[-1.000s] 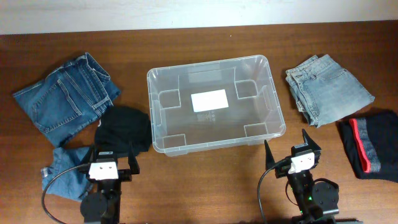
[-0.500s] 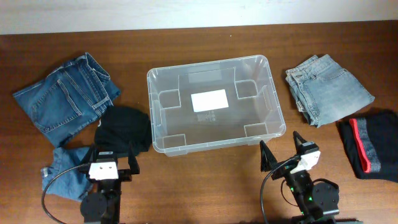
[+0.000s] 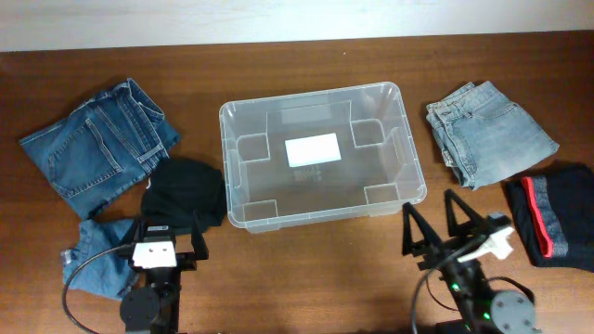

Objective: Pack container
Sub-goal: 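Move the right gripper toward the folded light-blue jeans on the right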

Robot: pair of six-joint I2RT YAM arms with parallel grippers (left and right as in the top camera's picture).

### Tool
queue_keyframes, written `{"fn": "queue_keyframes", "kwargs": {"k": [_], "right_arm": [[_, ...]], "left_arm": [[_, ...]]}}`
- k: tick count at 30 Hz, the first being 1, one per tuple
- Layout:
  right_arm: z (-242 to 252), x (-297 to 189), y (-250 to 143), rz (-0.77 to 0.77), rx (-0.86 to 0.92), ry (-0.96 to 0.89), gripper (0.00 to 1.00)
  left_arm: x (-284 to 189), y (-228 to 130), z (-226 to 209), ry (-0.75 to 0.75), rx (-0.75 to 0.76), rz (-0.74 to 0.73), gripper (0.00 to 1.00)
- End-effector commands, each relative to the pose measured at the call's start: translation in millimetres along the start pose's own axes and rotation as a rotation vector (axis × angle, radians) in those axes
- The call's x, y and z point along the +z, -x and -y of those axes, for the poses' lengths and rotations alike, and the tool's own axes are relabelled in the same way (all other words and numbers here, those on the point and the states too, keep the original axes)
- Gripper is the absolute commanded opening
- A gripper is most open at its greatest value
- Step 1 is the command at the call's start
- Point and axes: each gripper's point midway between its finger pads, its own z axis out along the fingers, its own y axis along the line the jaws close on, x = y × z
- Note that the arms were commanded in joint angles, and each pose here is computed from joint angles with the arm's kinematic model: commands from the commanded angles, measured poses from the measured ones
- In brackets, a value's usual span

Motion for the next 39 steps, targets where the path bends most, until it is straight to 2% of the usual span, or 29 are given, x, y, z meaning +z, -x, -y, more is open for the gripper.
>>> {"fn": "queue_keyframes", "kwargs": {"k": [1,4,7,8,11,17,21,26,29,34,39], "right_arm": [[-8.9,-13.0,51.1,0.091,0.006,-0.082,0.98],[-3.8,-21.4,77.9,0.106,0.011,-0.201,0.98],[-4.3,-22.4,103.4,0.076,-0.088,-0.296,0.98],[-6.2,-18.0,113.3,0.028,-0.164,-0.330,0.98],[-1.1,-10.3,123.9,-0.075,-0.219,-0.419,0.98],[7.5,4.5,129.6,-0.351,-0.196,-0.576,0.98],[14.2,20.6,140.2,-0.472,-0.198,-0.666,0.98],[61.1,43.5,118.7,-0.745,-0.099,-0.827,0.98],[96.0,41.5,101.9,-0.862,-0.104,-0.941,0.98],[137.3,47.2,81.6,-0.957,-0.063,-1.044,0.98],[170.3,53.9,55.1,-1.001,0.061,-1.154,0.98]], "left_arm": [[0.1,-1.4,-0.9,0.006,0.019,0.002,1.00],[0.1,-1.4,-0.9,0.006,0.019,0.002,1.00],[0.1,-1.4,-0.9,0.006,0.019,0.002,1.00],[0.1,-1.4,-0.9,0.006,0.019,0.002,1.00],[0.1,-1.4,-0.9,0.006,0.019,0.002,1.00],[0.1,-1.4,-0.9,0.006,0.020,0.002,1.00],[0.1,-1.4,-0.9,0.006,0.019,0.002,1.00],[0.1,-1.4,-0.9,0.006,0.019,0.002,1.00],[0.1,-1.4,-0.9,0.006,0.019,0.002,1.00],[0.1,-1.4,-0.9,0.006,0.019,0.002,1.00],[0.1,-1.4,-0.9,0.006,0.019,0.002,1.00]]}}
